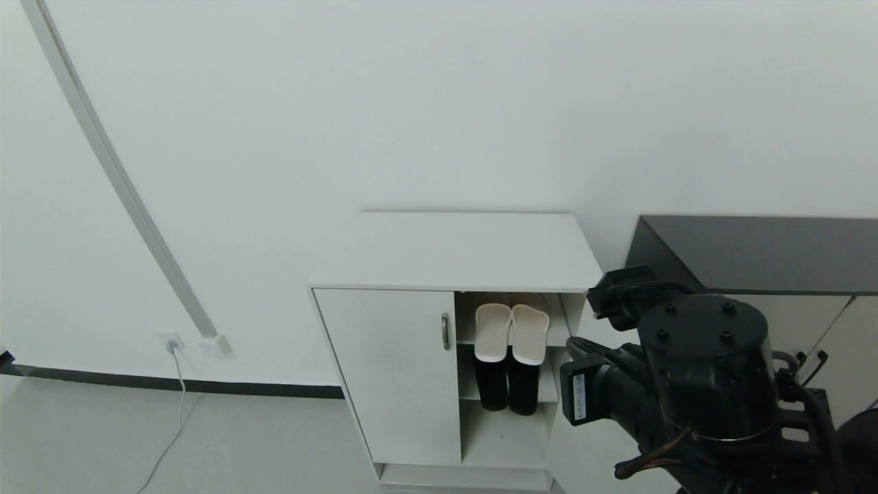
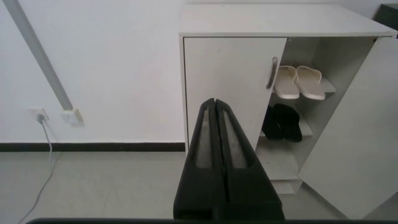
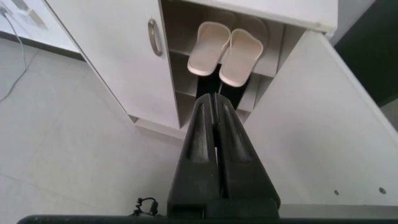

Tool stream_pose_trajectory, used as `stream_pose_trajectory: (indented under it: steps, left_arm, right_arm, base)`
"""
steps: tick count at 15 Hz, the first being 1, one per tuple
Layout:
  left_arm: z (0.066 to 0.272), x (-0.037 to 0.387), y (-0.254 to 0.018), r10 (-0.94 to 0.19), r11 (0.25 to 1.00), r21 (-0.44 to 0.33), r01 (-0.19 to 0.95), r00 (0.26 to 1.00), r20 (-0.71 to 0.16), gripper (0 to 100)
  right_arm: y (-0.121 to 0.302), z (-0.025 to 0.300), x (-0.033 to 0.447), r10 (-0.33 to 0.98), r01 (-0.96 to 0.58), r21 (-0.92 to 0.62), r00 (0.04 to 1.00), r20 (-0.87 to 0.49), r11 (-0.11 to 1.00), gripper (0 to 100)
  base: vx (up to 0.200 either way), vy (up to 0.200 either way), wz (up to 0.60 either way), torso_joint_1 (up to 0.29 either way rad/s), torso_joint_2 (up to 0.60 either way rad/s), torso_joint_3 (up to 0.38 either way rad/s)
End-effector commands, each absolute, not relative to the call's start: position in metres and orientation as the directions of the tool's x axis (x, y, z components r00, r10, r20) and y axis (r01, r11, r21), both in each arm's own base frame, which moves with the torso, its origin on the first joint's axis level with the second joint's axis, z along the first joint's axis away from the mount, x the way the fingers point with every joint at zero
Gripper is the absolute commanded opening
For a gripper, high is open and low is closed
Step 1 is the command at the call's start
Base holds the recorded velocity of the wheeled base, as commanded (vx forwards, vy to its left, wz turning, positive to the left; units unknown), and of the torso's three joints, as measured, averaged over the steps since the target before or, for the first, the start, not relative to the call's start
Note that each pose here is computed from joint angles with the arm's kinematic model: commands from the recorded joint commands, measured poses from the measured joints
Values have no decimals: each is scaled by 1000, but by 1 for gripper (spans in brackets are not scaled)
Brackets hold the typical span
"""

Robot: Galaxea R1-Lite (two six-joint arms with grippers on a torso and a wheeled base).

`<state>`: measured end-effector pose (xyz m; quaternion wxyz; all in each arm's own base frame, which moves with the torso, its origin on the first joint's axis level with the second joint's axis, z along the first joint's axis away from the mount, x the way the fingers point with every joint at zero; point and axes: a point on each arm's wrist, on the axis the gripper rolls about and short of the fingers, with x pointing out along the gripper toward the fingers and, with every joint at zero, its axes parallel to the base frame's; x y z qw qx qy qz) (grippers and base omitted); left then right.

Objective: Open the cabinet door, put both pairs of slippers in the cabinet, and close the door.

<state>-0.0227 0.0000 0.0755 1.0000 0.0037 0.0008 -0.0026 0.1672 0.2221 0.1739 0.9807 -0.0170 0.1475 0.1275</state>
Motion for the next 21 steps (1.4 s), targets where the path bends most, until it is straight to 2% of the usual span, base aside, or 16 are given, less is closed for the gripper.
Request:
stream_pose_trajectory:
  steps: [1, 10, 16, 21]
  left_arm:
    - [76, -23, 0, -6, 1000, 6, 6, 1000, -2, 0]
    - [76, -23, 0, -6, 1000, 8, 6, 1000, -2, 0]
    - [76, -23, 0, -8, 1000, 6, 8, 1000, -2, 0]
    - [76, -23, 0, -8, 1000, 6, 8, 1000, -2, 0]
  right_arm:
    - [221, 173, 166, 243, -256, -6, 924, -297, 967, 0]
    - [219, 167, 167, 238, -259, -32, 926, -294, 965, 0]
    - [215, 170, 169, 228, -246, -30, 931, -286, 969, 0]
    - [210, 170, 174, 198, -220, -51, 939, -280, 974, 0]
  base:
    - [0, 0, 0, 46, -95, -66]
    - [0, 0, 0, 0, 0, 0]
    - [0, 0, -600, 2, 1, 1]
    - [0, 0, 0, 0, 0, 0]
